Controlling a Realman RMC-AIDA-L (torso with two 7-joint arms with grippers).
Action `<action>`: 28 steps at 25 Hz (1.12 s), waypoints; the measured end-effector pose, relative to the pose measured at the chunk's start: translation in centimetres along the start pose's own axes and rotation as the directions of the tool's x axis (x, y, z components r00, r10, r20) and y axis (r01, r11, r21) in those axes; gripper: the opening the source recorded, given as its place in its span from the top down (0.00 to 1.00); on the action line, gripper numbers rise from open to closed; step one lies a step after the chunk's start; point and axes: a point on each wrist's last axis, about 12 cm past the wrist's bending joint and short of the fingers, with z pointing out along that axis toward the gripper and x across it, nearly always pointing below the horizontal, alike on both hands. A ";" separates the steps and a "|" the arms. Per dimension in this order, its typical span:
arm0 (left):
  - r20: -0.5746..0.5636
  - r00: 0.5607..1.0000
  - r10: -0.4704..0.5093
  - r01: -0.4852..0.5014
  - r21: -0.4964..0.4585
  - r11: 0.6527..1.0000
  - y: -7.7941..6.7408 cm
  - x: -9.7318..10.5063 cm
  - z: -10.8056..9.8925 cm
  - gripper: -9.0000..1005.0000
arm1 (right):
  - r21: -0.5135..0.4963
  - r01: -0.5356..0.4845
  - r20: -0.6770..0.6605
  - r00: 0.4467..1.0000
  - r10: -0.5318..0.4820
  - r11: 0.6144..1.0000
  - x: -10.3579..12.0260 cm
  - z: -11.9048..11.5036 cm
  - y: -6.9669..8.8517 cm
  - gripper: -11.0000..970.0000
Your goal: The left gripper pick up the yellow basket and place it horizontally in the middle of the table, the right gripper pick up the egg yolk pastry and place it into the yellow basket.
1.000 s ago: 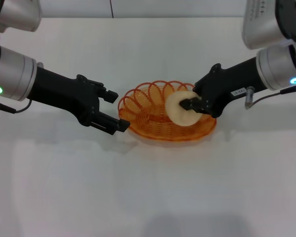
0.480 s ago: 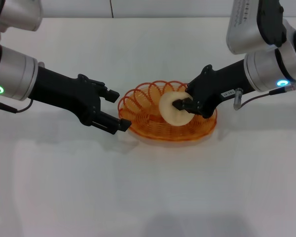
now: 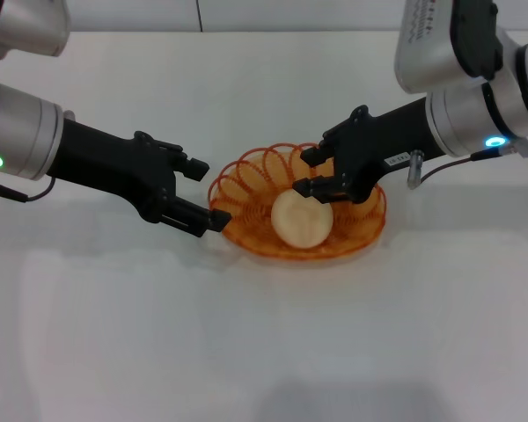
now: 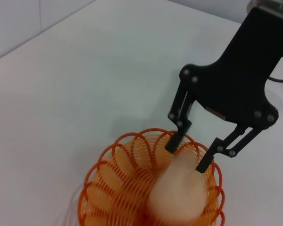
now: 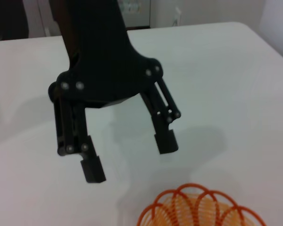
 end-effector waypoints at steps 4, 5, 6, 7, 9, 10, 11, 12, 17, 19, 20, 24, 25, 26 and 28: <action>0.002 1.000 0.007 -0.007 -0.001 1.000 0.0 0.0 0.0 0.14 | 0.006 0.006 0.012 1.000 -0.006 1.000 -0.1 -0.3 0.2 0.62; 0.002 1.000 0.007 -0.007 -0.001 1.000 0.0 0.0 0.0 0.14 | 0.006 0.004 0.016 1.000 -0.004 1.000 0.0 -0.3 0.2 0.57; 0.003 1.000 0.007 -0.007 -0.001 1.000 0.0 0.0 0.0 0.14 | 0.008 0.002 0.019 1.000 -0.002 1.000 0.0 -0.4 0.2 0.52; 0.004 1.000 0.008 -0.008 -0.001 1.000 0.0 0.0 0.0 0.14 | 0.013 -0.001 0.025 1.000 0.001 1.000 0.1 -0.6 0.3 0.48; 0.011 1.000 0.010 -0.010 -0.001 1.000 0.0 -0.1 -0.1 0.14 | 0.038 -0.004 0.041 0.999 0.003 0.999 0.4 -1.2 0.4 0.38; 0.016 1.000 0.011 -0.011 -0.002 1.000 0.0 -0.2 -0.1 0.14 | 0.055 -0.007 0.050 0.999 0.004 0.998 0.7 -1.5 0.5 0.36; 0.020 1.000 0.012 -0.012 -0.002 1.000 0.1 -0.2 -0.2 0.14 | 0.073 -0.010 0.059 0.998 0.006 0.997 0.9 -1.9 0.6 0.33; 0.022 1.000 0.013 -0.013 -0.003 1.000 0.1 -0.2 -0.2 0.14 | 0.092 -0.014 0.066 0.998 0.007 0.996 1.2 -2.4 0.6 0.31; 0.023 1.000 0.020 -0.020 -0.005 1.000 0.1 0.1 -0.3 0.14 | 0.160 -0.100 0.110 0.990 0.083 0.982 3.8 -4.8 0.7 0.21; 0.023 0.999 0.023 -0.023 -0.005 1.000 0.1 0.2 -0.3 0.14 | 0.163 -0.138 0.136 0.984 0.116 0.977 4.9 -5.7 0.9 0.16; 0.023 0.999 0.026 -0.026 -0.004 1.000 0.0 0.3 -0.3 0.14 | 0.159 -0.151 0.146 0.981 0.128 0.976 5.6 -6.1 1.1 0.14; 0.020 0.999 0.038 -0.038 -0.003 0.999 0.1 0.3 -0.3 0.14 | 0.133 -0.189 0.176 0.970 0.165 0.973 7.9 -7.8 2.0 0.13; 0.019 0.999 0.043 -0.043 -0.003 0.999 0.1 0.3 -0.3 0.14 | 0.126 -0.198 0.181 0.968 0.174 0.972 8.5 -8.2 2.2 0.13; 0.020 0.999 0.051 -0.051 -0.003 0.999 0.0 0.4 -0.3 0.14 | 0.117 -0.204 0.189 0.965 0.180 0.972 9.1 -8.6 2.4 0.13; 0.021 0.998 0.067 -0.067 -0.003 0.998 0.0 0.3 -0.2 0.14 | 0.098 -0.209 0.207 0.961 0.185 0.973 9.9 -9.1 2.7 0.13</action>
